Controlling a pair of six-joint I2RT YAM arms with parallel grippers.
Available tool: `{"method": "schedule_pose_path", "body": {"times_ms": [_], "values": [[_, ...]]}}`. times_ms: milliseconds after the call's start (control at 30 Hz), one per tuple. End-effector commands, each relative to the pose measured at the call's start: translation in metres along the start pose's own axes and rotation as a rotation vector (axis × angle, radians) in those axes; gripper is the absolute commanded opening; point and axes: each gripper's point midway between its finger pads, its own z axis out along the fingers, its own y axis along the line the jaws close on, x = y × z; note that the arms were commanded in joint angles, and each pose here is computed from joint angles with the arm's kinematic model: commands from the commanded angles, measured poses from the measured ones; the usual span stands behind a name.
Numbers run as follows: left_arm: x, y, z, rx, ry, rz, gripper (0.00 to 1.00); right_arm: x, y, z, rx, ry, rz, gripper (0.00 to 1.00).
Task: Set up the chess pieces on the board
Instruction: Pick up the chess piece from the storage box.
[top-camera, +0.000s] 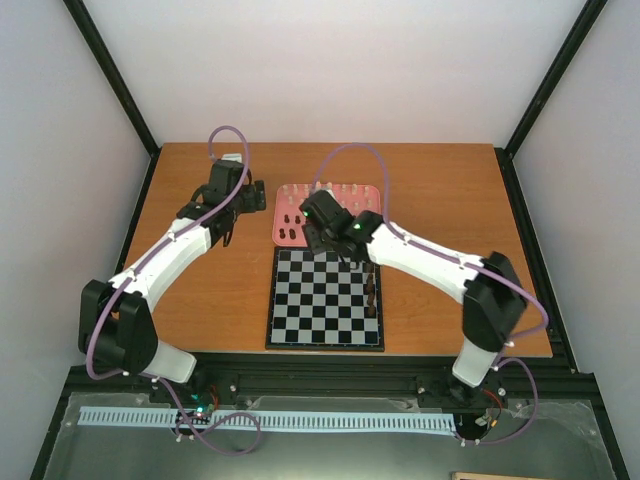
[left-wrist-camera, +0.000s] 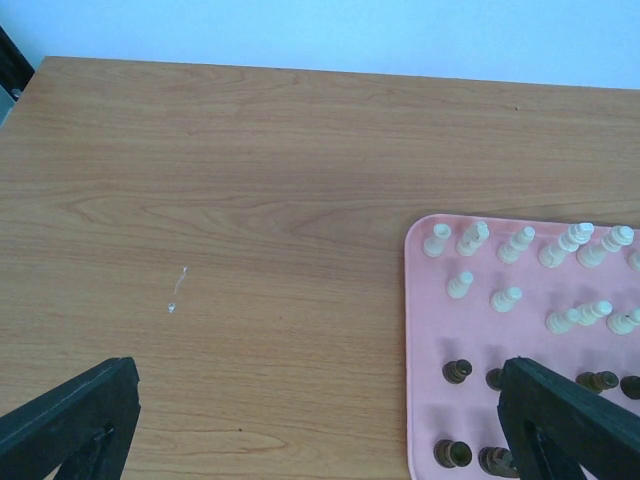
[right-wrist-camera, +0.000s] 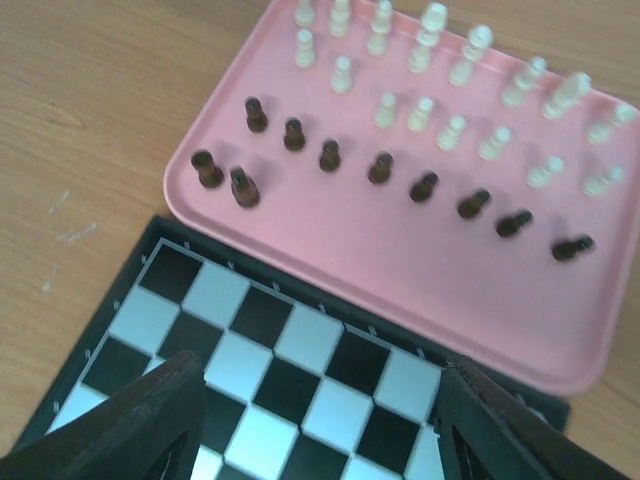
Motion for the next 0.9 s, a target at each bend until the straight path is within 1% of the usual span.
{"method": "schedule_pose_path", "body": {"times_ms": [0, 167, 267, 433, 500, 600, 767, 867], "values": [[-0.009, 0.001, -0.007, 0.006, -0.033, -0.024, 1.0, -0.031, 0.026, 0.033, -0.109, -0.023, -0.057, 0.63], [-0.009, 0.002, -0.008, 0.003, -0.035, -0.025, 1.0, -0.043, 0.037, 0.081, -0.163, 0.015, -0.061, 0.58], [-0.009, 0.002, -0.006, -0.002, -0.032, -0.022, 1.0, -0.043, 0.045, 0.107, -0.21, 0.047, -0.056, 0.55], [-0.006, 0.003, -0.001, -0.014, -0.022, -0.016, 1.0, -0.036, 0.057, 0.14, -0.229, 0.091, -0.072, 0.53], [-0.005, 0.003, 0.0, -0.016, -0.019, -0.015, 1.0, -0.033, 0.058, 0.149, -0.223, 0.104, -0.074, 0.52], [-0.005, 0.003, 0.001, -0.016, -0.018, -0.014, 1.0, -0.029, 0.059, 0.158, -0.232, 0.117, -0.071, 0.49], [-0.004, 0.003, 0.002, -0.021, -0.018, -0.013, 1.0, -0.021, 0.059, 0.169, -0.239, 0.141, -0.062, 0.48], [-0.005, 0.003, 0.001, -0.022, -0.019, -0.012, 1.0, -0.017, 0.057, 0.175, -0.24, 0.153, -0.058, 0.46]]}}
